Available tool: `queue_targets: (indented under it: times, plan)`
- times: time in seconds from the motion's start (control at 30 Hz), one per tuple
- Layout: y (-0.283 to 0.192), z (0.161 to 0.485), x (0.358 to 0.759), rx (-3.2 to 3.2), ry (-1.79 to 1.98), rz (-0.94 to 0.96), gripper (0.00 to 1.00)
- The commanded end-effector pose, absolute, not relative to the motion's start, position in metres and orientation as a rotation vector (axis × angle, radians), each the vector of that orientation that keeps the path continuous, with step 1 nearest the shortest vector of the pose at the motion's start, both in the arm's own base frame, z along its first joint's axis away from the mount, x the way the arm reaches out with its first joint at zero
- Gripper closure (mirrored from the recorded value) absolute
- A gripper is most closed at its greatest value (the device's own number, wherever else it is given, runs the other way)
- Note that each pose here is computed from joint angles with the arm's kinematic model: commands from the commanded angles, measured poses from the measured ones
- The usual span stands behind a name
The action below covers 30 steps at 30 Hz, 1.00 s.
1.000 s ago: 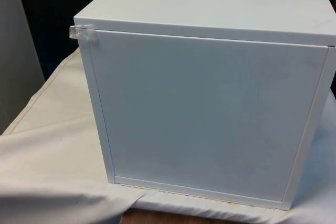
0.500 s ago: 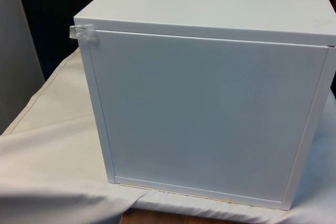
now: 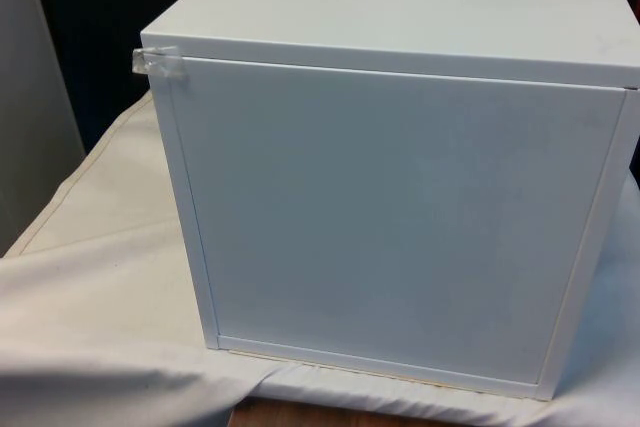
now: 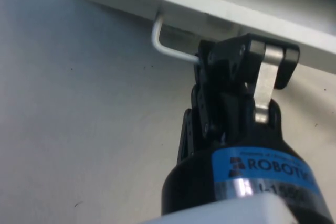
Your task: Open the drawer, then close it.
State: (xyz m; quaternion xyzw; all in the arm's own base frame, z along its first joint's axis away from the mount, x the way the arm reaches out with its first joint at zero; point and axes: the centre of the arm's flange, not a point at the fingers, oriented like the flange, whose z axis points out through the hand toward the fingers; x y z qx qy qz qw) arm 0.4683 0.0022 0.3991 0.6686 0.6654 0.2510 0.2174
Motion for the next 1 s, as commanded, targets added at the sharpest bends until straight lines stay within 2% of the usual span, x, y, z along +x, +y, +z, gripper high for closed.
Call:
queue_targets:
  times: [0.0,0.43,0.47,0.5,0.73,0.77,0.97]
  plan:
    - [-0.004,0.397,0.46,1.841,1.846,0.683,1.0]
    - [0.0,0.399,0.447,1.841,1.892,0.66,1.0]
    - [0.003,0.401,0.455,1.851,1.88,0.683,1.0]
    - [0.001,0.399,0.446,1.844,1.901,0.653,1.0]
    - [0.003,0.4,0.442,1.856,1.934,0.616,1.0]
    - [0.004,0.403,0.451,1.864,1.917,0.642,1.0]
    - [0.005,0.401,0.438,1.868,1.957,0.588,1.0]
